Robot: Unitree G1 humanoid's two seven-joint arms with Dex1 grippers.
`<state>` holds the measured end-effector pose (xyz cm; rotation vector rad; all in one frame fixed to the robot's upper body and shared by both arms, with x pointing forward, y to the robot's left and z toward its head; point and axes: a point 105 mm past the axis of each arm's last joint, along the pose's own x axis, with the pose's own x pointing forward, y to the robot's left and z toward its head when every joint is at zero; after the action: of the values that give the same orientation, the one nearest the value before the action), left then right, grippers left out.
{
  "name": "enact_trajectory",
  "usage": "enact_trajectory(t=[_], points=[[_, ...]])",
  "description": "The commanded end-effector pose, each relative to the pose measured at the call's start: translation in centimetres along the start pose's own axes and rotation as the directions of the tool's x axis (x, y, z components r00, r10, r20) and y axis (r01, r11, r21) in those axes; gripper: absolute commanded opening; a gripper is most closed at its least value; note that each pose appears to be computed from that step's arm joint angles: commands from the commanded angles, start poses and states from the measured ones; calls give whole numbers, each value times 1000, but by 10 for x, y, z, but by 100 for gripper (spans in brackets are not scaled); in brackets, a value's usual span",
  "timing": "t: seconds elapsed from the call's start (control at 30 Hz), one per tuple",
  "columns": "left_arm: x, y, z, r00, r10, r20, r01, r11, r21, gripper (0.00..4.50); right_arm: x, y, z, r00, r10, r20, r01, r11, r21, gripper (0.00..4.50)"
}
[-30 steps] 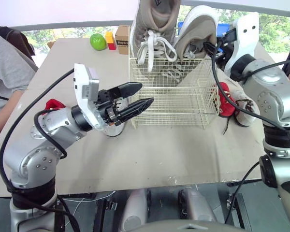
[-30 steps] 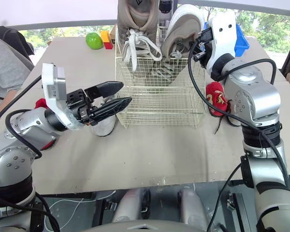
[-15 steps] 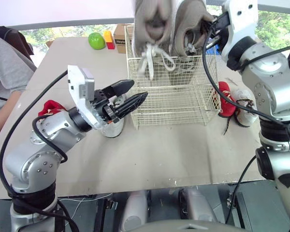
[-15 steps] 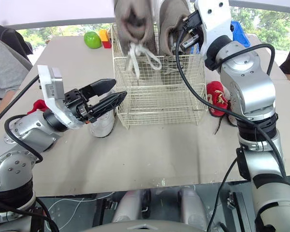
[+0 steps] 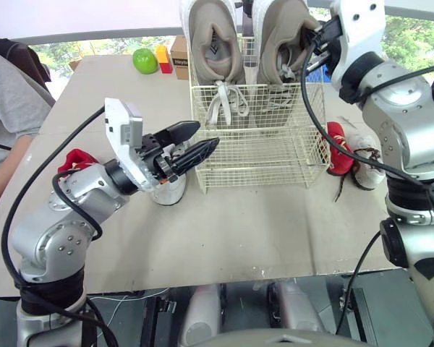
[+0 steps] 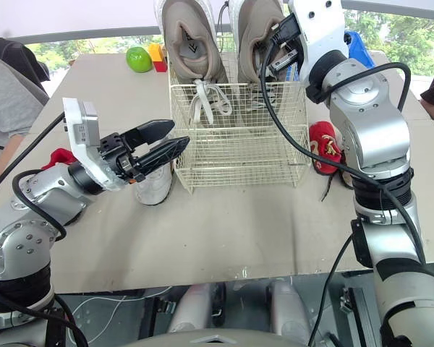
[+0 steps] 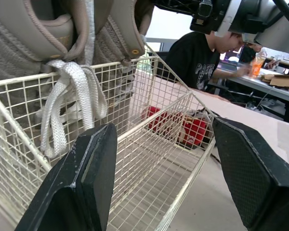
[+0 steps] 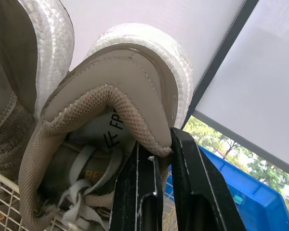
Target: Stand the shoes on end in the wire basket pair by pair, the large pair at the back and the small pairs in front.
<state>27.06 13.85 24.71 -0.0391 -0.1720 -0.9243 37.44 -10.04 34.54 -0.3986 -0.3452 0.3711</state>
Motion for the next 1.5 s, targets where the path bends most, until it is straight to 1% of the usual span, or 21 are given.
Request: enact_trajectory(t=[0.03,0.1,0.13,0.17,0.2,0.23,0.27,0.47,0.57,0.6,0.67,0.77,0.8,0.83,0.9,0.97,1.03,1.1,1.23,1.33,1.5], points=[[-1,-8,6,999,-26,26,25,999,24,343,-6,-9,24,998,-7,57,5,999,39,5],[-3,-11,2,999,-27,17,27,1000,14,343,-5,-2,5,999,53,1,-53,993,102,5],[-3,-12,0,1000,-26,13,26,1000,12,343,-5,-2,-2,998,53,-15,-51,991,122,64],[-7,-11,-1,1000,-12,12,12,1000,5,343,-9,-8,-1,999,36,-3,-36,993,113,68],[-9,-11,-1,1000,-2,12,2,1000,-1,343,-12,-11,0,1000,27,8,-28,994,104,109],[-12,-10,-3,1000,11,10,-11,1000,-8,343,-18,-13,1,999,37,20,-39,994,101,166],[-15,-9,-5,1000,21,6,-21,1000,-16,343,-24,-15,1,999,42,33,-45,996,79,188],[-29,-3,-10,996,82,19,-80,993,-91,343,-50,-21,-1,994,83,73,-86,995,51,188],[-49,11,-21,984,172,-38,-176,974,-146,343,-79,-8,-2,958,255,134,-269,958,96,188],[-58,14,-26,981,180,-76,-190,970,-153,343,-92,2,-7,931,337,138,-351,931,99,229],[-68,11,-31,980,157,-125,-180,963,-201,343,-116,17,-19,886,448,118,-460,880,118,273],[-66,-8,-34,987,37,-154,-70,975,-211,343,-139,24,-44,877,480,22,-476,860,185,424],[-63,-15,-32,990,-5,-141,-27,974,-224,343,-148,24,-50,880,476,-8,-465,863,198,439],[-60,-23,-30,991,-50,-124,20,973,-232,343,-154,19,-57,899,435,-47,-418,886,198,439],[-58,-38,-32,981,-135,-137,102,969,-226,343,-161,-5,-79,951,253,-180,-221,958,180,439],[-56,-49,-37,967,-193,-166,155,963,-220,343,-171,-22,-92,954,125,-271,-83,983,164,439],[-45,-68,-43,945,-280,-167,244,947,-207,343,-192,-33,-128,888,15,-460,71,983,169,439],[-37,-79,-45,930,-330,-162,300,936,-184,343,-201,-38,-150,833,-47,-552,159,975,156,439],[-27,-80,-39,930,-343,-131,321,933,-161,343,-197,-44,-170,791,-120,-600,268,949,163,439],[-22,-81,-36,931,-347,-115,327,931,-162,343,-191,-42,-179,783,-131,-608,288,943,167,439],[-18,-82,-35,937,-332,-107,314,936,-156,343,-175,-43,-210,752,-170,-637,376,904,204,439]])
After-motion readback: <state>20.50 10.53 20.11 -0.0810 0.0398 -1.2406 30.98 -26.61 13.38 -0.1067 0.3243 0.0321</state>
